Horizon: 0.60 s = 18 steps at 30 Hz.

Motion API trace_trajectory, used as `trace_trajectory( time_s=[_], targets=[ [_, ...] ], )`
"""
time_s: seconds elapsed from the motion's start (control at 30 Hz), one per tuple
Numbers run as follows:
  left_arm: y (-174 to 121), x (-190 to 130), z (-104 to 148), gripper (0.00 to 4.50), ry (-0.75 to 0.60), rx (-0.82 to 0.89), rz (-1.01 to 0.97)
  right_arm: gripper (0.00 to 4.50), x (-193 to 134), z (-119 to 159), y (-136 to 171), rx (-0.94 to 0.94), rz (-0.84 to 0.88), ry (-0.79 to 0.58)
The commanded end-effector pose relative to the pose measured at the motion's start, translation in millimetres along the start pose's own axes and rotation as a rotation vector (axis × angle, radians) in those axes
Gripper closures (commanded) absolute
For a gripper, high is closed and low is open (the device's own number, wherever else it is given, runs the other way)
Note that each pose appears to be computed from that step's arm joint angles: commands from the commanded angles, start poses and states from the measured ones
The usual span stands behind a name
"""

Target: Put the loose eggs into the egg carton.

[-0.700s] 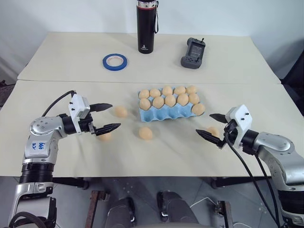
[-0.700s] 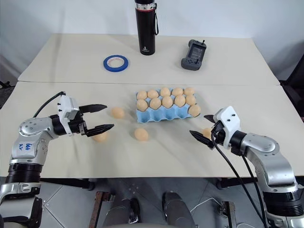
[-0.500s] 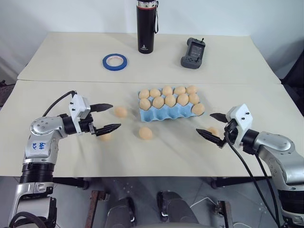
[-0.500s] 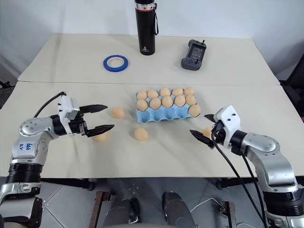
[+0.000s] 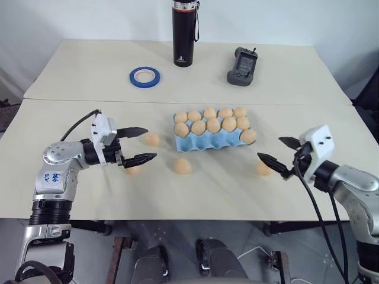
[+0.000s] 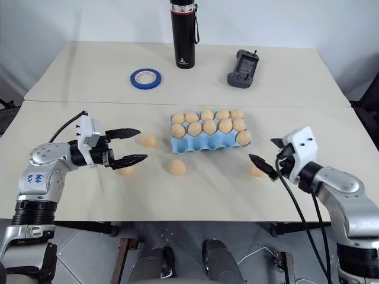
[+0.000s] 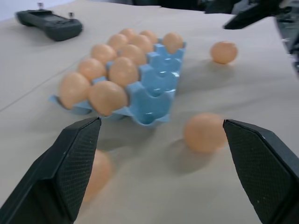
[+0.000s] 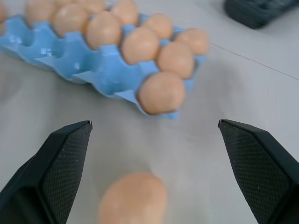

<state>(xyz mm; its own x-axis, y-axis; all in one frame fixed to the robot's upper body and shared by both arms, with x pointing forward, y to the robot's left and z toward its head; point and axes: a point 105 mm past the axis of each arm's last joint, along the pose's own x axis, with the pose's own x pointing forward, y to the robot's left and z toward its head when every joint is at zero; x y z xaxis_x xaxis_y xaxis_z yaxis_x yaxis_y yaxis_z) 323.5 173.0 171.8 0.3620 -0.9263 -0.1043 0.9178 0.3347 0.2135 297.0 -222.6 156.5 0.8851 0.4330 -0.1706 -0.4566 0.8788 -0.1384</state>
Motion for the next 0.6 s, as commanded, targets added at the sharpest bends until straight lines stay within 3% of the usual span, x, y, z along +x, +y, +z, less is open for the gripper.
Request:
trace_trajectory(
  time_s=[0.03,0.23,0.6],
  targets=[
    [-9,12,14,0.04,-0.043,0.048,-0.093,0.00,-3,3,3,0.012,-0.070,-0.024],
    [-26,23,19,0.04,-0.092,0.051,-0.190,0.00,5,-19,17,0.084,-0.115,0.007],
    [-32,10,7,0.04,-0.055,0.029,-0.177,0.00,19,-49,16,0.112,-0.135,0.074]
  ],
)
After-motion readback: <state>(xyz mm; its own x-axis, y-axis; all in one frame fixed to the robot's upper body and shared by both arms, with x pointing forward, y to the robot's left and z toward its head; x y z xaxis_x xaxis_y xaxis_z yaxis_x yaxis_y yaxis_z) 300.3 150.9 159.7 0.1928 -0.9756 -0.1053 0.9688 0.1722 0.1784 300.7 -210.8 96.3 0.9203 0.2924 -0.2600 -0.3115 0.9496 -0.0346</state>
